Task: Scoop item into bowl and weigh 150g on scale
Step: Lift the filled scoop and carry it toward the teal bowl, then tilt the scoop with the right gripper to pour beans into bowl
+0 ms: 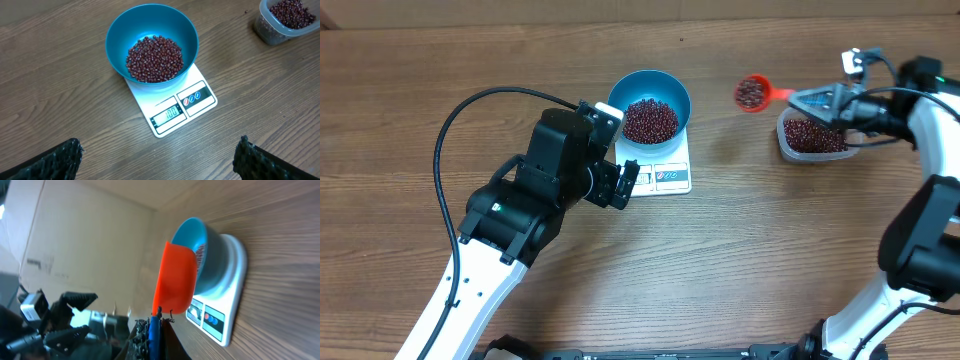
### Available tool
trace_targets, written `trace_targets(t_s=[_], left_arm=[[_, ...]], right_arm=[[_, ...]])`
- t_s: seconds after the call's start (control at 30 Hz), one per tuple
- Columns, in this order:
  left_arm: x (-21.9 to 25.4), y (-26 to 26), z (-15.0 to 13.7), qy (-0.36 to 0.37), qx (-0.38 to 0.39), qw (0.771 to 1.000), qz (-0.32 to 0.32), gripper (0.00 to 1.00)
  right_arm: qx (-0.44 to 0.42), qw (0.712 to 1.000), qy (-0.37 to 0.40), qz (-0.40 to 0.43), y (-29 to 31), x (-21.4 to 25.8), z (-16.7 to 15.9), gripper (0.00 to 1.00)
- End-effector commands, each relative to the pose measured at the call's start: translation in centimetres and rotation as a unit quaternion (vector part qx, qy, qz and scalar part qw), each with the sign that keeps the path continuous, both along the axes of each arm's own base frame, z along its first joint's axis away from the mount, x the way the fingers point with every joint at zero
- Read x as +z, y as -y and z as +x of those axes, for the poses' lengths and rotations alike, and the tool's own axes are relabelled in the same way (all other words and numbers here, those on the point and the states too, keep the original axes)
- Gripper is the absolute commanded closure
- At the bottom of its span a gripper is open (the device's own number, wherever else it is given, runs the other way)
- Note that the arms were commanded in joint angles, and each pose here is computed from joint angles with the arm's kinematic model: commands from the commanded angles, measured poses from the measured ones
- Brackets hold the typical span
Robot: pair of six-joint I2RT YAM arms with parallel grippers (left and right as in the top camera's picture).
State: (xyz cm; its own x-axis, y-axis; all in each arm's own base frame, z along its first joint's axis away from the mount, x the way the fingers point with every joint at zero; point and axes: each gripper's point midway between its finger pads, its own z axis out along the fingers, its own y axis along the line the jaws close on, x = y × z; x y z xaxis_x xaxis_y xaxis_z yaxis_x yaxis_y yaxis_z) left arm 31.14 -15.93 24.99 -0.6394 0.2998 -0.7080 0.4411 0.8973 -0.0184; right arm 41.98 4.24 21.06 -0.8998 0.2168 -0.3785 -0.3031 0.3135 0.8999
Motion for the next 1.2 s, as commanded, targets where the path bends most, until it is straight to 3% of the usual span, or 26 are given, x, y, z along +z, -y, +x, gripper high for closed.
trace_targets(t_s=[0.0, 0.17, 0.37, 0.83, 1.17], left_arm=[[-0.4, -0.1, 0.0, -0.004, 0.004, 1.000, 0.004, 0.00], [-0.4, -0.1, 0.0, -0.004, 0.004, 1.000, 0.004, 0.01], [-0.4, -0.1, 0.0, -0.004, 0.004, 1.000, 0.004, 0.00], [-0.4, -0.1, 0.0, -0.004, 0.004, 1.000, 0.004, 0.00], [-0.4, -0.1, 0.0, -0.004, 0.004, 1.000, 0.004, 0.00]], right_arm=[[0.029, 0.999, 0.033, 0.007, -2.5, 2.1, 0.4, 0.96], [0.053, 0.998, 0.043, -0.002, -5.5, 2.2, 1.4, 0.96], [0.084, 0.990, 0.113, -0.024, -8.5, 2.6, 2.5, 0.96], [0.083, 0.970, 0.147, -0.176, -12.6, -1.3, 4.2, 0.96], [0.149, 0.925, 0.277, -0.214, -14.7, -1.6, 3.5, 0.96]])
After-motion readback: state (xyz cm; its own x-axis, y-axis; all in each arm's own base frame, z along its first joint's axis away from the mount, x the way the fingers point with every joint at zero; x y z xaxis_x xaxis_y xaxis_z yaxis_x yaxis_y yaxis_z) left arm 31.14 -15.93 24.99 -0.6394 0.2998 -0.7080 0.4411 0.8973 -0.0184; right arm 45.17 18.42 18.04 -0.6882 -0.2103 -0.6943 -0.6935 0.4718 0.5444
